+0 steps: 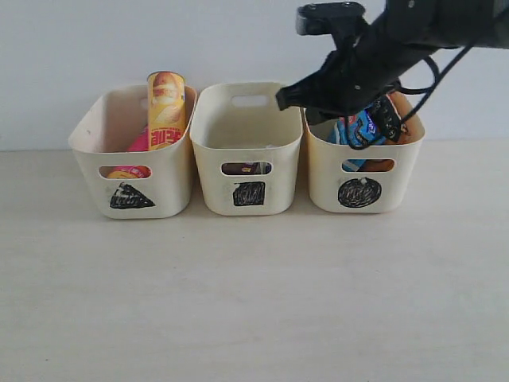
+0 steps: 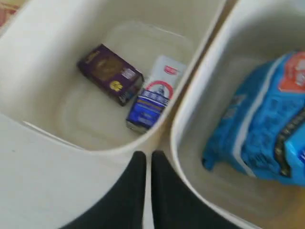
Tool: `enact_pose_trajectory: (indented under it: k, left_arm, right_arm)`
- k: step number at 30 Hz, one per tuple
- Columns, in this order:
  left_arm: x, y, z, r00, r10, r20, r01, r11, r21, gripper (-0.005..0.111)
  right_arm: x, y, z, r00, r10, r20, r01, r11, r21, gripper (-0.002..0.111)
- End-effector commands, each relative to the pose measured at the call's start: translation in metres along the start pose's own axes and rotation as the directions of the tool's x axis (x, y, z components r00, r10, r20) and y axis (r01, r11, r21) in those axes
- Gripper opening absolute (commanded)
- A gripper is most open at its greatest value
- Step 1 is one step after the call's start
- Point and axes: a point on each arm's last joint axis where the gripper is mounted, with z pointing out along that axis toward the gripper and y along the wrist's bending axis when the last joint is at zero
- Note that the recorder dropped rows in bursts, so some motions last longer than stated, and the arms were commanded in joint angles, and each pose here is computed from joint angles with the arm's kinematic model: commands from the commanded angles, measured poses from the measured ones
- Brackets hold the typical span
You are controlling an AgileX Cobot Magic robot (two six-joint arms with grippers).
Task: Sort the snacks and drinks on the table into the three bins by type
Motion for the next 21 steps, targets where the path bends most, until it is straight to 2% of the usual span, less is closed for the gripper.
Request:
enact_pose_trajectory:
  k: [1, 6, 14, 18, 21]
  left_arm:
    - [0.0, 0.0, 0.0, 1.0, 0.012, 0.017, -0.012, 1.0, -0.003, 0.004]
    - [0.0, 0.0, 0.0, 1.0, 0.012, 0.017, -0.012, 1.0, -0.003, 0.004]
    - [0.0, 0.0, 0.0, 1.0, 0.012, 0.017, -0.012, 1.0, -0.003, 0.004]
    - [0.0, 0.0, 0.0, 1.0, 0.012, 0.017, -0.012, 1.0, -0.003, 0.004]
    - [0.0, 0.0, 0.0, 1.0, 0.012, 0.017, -0.012, 1.0, -0.003, 0.004]
  right_arm:
    - [0.012, -0.033, -0.025, 0.996, 0.064, 0.056, -0.068, 0.995, 0.077, 0.001]
    - [0.037, -0.072, -0.055, 0.975, 0.165, 0.151, -0.19, 0.967, 0.17, 0.001]
    - [0.091, -0.118, -0.118, 0.915, 0.22, 0.337, -0.332, 0.886, 0.323, 0.001]
    - [0.119, -0.126, -0.148, 0.887, 0.218, 0.407, -0.382, 0.841, 0.383, 0.001]
    - [0.139, -0.118, -0.174, 0.847, 0.168, 0.504, -0.407, 0.815, 0.412, 0.001]
